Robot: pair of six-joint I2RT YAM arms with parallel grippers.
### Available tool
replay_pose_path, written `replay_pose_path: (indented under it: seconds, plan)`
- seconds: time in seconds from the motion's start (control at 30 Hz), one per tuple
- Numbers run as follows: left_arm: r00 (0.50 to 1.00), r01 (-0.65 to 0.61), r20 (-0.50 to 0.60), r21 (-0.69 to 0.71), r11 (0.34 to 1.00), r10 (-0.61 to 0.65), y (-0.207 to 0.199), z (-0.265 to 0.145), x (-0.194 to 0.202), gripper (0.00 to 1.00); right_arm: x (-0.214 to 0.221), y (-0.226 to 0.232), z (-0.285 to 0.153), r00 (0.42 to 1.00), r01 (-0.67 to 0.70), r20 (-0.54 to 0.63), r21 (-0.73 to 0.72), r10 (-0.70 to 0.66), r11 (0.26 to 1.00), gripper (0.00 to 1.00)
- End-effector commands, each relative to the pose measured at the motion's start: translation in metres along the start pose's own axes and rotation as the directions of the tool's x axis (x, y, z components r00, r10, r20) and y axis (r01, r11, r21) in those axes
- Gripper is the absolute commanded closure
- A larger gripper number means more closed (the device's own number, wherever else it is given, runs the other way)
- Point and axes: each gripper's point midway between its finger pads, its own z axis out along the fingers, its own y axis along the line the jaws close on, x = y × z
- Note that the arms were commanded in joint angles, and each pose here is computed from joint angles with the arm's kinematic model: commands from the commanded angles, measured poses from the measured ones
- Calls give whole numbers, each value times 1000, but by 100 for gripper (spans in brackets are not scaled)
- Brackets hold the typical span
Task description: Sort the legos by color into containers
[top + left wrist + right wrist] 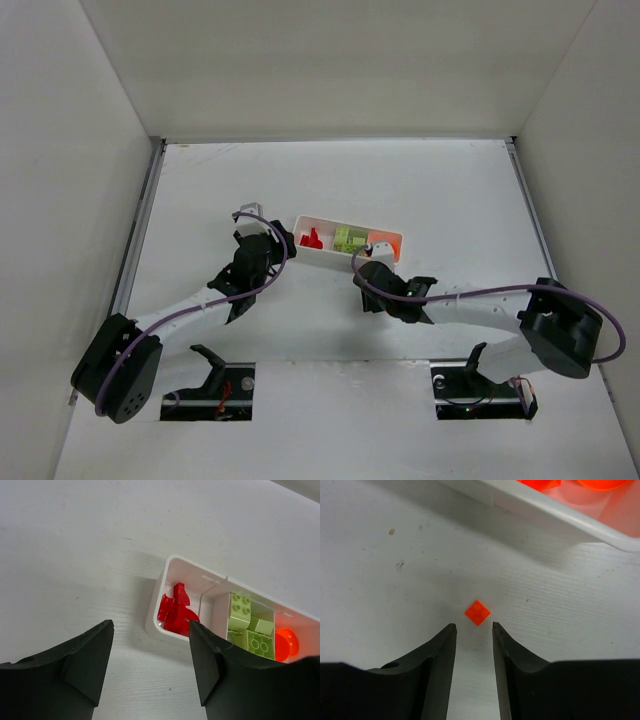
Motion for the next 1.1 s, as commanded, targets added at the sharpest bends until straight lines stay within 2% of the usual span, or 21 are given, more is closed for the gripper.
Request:
replay_pose_path:
  seconds: [0.0, 0.37, 1.07]
  plan:
    - [998, 33, 51, 37, 999, -35, -8, -4, -13, 41, -11, 19, 2, 998, -53, 13, -39, 54, 998, 60]
    - [998, 37, 42, 28, 999, -38, -5, -2, -11, 41, -4, 24, 13, 997, -81, -6, -53, 81, 995, 58]
    - [999, 36, 35, 25, 999, -37, -4, 0, -8, 41, -9, 7, 31, 998, -53, 24, 70, 52, 996, 60]
